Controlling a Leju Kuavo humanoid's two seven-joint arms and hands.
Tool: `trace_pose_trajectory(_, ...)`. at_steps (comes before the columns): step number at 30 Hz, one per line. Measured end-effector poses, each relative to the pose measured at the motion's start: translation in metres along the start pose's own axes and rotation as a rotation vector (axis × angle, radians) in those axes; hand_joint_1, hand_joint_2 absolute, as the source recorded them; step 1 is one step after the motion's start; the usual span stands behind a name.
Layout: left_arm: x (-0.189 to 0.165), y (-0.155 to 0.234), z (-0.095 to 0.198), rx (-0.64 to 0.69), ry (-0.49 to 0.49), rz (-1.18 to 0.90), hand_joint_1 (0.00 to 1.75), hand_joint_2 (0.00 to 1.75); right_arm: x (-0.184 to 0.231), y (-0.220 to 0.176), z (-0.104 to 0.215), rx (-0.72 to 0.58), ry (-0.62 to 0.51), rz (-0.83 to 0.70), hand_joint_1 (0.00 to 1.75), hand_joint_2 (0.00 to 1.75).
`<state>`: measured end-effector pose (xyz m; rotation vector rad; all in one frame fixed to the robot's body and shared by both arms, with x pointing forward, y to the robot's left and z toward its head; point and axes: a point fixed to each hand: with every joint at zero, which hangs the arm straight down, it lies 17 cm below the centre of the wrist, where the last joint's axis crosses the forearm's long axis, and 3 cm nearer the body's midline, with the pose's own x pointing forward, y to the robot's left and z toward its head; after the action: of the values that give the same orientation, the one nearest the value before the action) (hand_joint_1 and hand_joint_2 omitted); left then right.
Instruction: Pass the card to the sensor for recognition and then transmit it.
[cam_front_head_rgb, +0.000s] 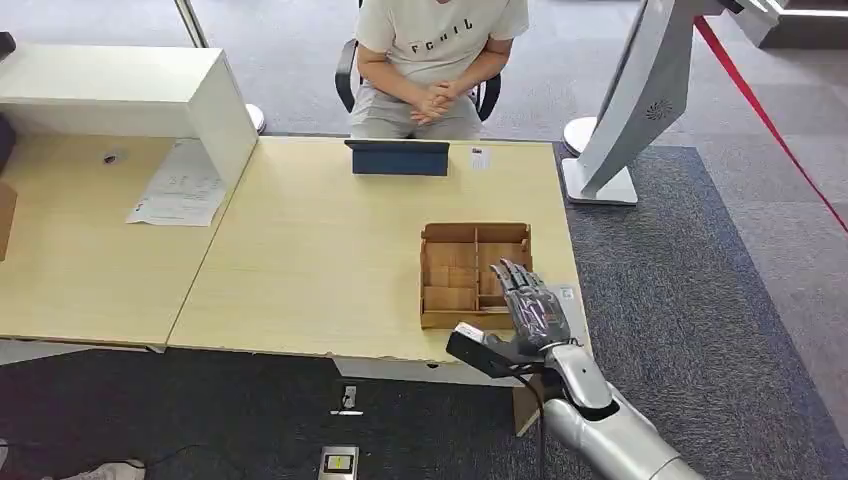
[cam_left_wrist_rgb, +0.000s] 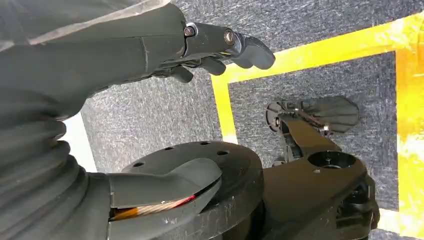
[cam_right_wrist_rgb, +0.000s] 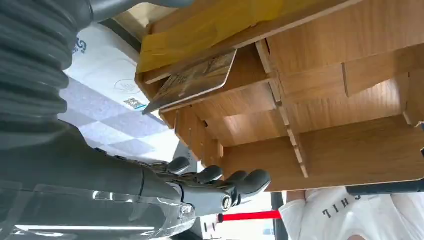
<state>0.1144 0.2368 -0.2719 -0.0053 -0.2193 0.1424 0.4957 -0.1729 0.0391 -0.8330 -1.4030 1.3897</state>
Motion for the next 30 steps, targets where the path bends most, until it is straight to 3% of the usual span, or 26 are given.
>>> trace_pose_trajectory(30, 0.001, 0.000, 0.000, 0.000, -0.009, -0.001, 0.00, 1.75, -0.033, -0.006, -0.005, 0.005, 0.057, 0.043, 0.00, 1.75)
